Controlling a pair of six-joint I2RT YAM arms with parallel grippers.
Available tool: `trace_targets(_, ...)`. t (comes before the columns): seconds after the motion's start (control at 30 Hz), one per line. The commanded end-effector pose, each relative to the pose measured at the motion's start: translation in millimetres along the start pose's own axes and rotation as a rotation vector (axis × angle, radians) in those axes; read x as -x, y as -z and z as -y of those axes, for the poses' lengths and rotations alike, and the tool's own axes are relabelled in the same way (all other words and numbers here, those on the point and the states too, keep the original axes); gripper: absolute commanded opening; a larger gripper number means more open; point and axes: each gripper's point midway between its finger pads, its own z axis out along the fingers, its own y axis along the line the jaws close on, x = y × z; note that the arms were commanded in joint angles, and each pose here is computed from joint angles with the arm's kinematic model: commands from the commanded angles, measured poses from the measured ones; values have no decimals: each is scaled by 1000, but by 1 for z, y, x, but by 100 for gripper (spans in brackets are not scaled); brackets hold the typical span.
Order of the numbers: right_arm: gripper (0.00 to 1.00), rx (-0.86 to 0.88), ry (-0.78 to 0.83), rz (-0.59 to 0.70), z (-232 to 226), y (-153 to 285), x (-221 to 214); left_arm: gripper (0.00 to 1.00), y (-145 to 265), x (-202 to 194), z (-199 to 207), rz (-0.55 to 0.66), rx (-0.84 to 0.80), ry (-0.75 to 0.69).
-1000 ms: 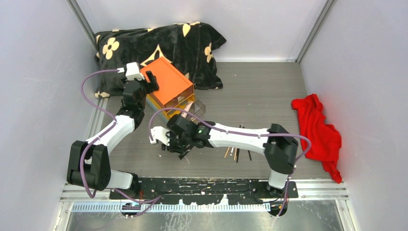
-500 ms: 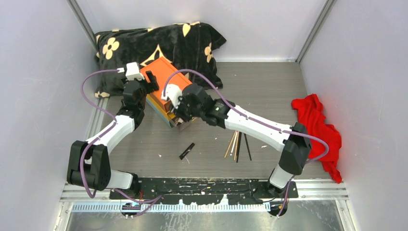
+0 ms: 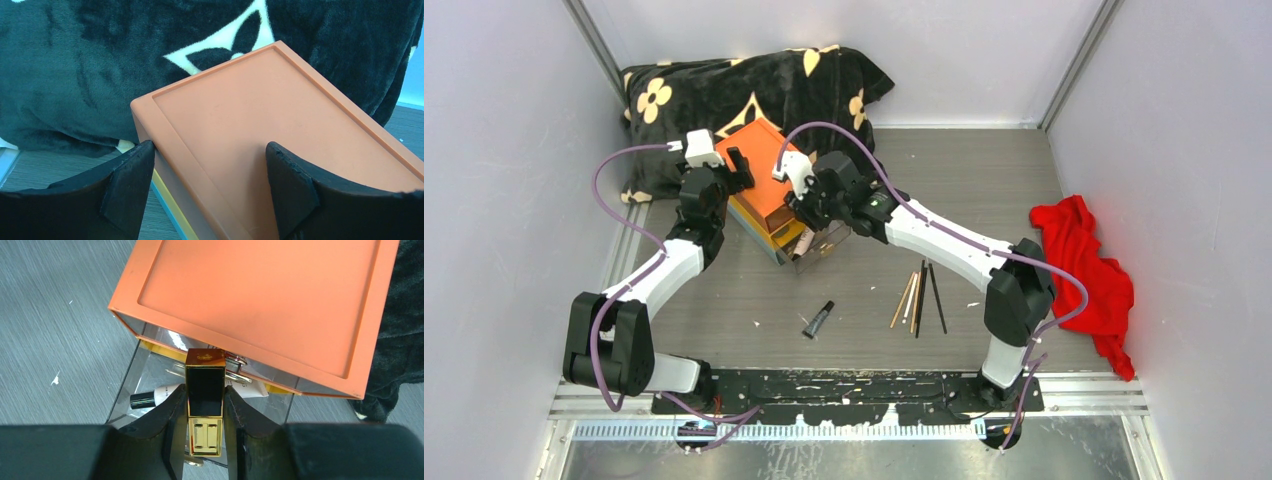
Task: Organize the makeup
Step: Place the lipstick in the drawer.
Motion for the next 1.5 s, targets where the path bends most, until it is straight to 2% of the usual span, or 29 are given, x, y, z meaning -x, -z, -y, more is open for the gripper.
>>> trace_targets(0.0,22,-29,-21,-14,12,-19,-11,78,34,-129,0,-438,-83,-135)
trace_targets(0.47,24,-57,-71,-87,4,-3,-59,78,34,-128,0,-436,-83,-135)
trace_targets(0.63,38,-72,-77,-78,6,0,-60,78,34,-129,0,-436,-82,-136)
trace_targets(0.8,61,-137,-75,-20,18,13,-44,78,34,-129,0,-437,-83,-136)
trace_targets(0.87,65,-148,-70,5,20,18,-37,78,34,-129,0,-437,-83,-135)
trace_targets(1.07,67,-203,-58,74,32,32,-13,78,34,-129,0,-437,-83,-137)
trace_targets(1.27,68,-241,-56,147,39,67,14,78,34,-129,-1,-437,-82,-135)
trace_targets(1.47,68,-185,-36,101,16,90,0,78,34,-129,0,-438,-83,-136)
